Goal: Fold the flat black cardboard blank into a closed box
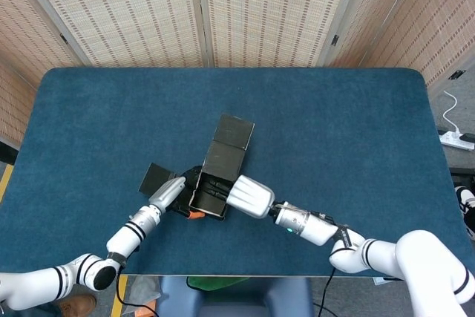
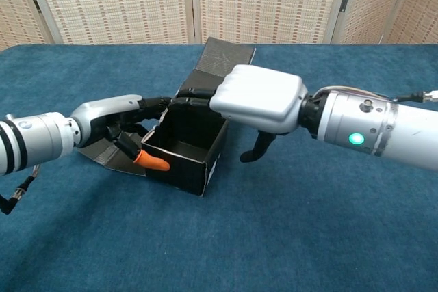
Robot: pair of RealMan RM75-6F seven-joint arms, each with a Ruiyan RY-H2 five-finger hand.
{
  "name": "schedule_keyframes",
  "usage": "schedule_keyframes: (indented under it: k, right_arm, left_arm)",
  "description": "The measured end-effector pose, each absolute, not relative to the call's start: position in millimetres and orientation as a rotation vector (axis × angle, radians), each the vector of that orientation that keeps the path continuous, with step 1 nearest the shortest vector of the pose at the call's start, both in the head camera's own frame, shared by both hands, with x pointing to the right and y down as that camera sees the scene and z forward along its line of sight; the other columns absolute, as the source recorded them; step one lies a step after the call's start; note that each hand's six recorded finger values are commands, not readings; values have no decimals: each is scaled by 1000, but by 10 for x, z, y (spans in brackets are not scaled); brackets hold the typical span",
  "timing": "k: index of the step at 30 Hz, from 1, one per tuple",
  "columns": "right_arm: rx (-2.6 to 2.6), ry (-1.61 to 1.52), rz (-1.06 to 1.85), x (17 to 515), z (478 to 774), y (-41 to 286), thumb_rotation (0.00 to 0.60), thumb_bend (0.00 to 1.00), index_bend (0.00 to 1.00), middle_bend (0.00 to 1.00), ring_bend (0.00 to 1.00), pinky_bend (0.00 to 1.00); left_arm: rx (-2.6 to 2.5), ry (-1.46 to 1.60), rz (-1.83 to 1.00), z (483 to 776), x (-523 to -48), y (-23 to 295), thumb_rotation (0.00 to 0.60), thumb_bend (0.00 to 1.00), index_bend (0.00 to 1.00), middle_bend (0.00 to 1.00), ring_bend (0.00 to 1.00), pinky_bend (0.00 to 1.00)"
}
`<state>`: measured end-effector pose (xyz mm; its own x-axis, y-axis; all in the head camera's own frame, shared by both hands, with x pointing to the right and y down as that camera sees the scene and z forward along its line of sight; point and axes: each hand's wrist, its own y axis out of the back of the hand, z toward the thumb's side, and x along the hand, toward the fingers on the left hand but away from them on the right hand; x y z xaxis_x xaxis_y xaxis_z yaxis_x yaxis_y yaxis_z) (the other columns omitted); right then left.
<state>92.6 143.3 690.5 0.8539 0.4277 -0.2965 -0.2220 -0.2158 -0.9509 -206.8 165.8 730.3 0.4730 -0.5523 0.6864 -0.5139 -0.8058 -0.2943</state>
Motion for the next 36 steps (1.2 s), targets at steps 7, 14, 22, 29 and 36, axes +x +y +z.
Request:
schedule_keyframes:
  k: [7, 14, 22, 29, 36]
  right_arm:
    - [-1824, -326, 730, 1250, 6781, 1433, 600, 40, 0, 103, 708, 1000]
    - [-2101, -583, 987, 1725, 6734, 1604, 600, 40, 0, 130, 702, 1000]
    - [-2390, -776, 1240, 1881, 6940, 1841, 600, 11, 0, 4, 666, 1000]
    - [-2571, -922, 1329, 1490, 7166, 1894, 600, 0, 0, 0, 659, 1000]
    - [-2592, -924, 1353, 1048, 7274, 1793, 600, 0, 0, 0, 659, 1000]
  left_arm:
    - [-2598, 1018, -1222, 7129, -2174, 1569, 600, 191, 46, 11, 0, 213]
    - [-2548, 1110, -1180, 6909, -2369, 1483, 600, 191, 33, 0, 0, 172]
    - [-2517, 1212, -1121, 6706, -2514, 1442, 600, 191, 6, 0, 0, 140]
    - [-2538, 1234, -1103, 6627, -2542, 1469, 600, 189, 0, 0, 0, 135]
    - [-2546, 1250, -1100, 6599, -2592, 1469, 600, 189, 0, 0, 0, 130]
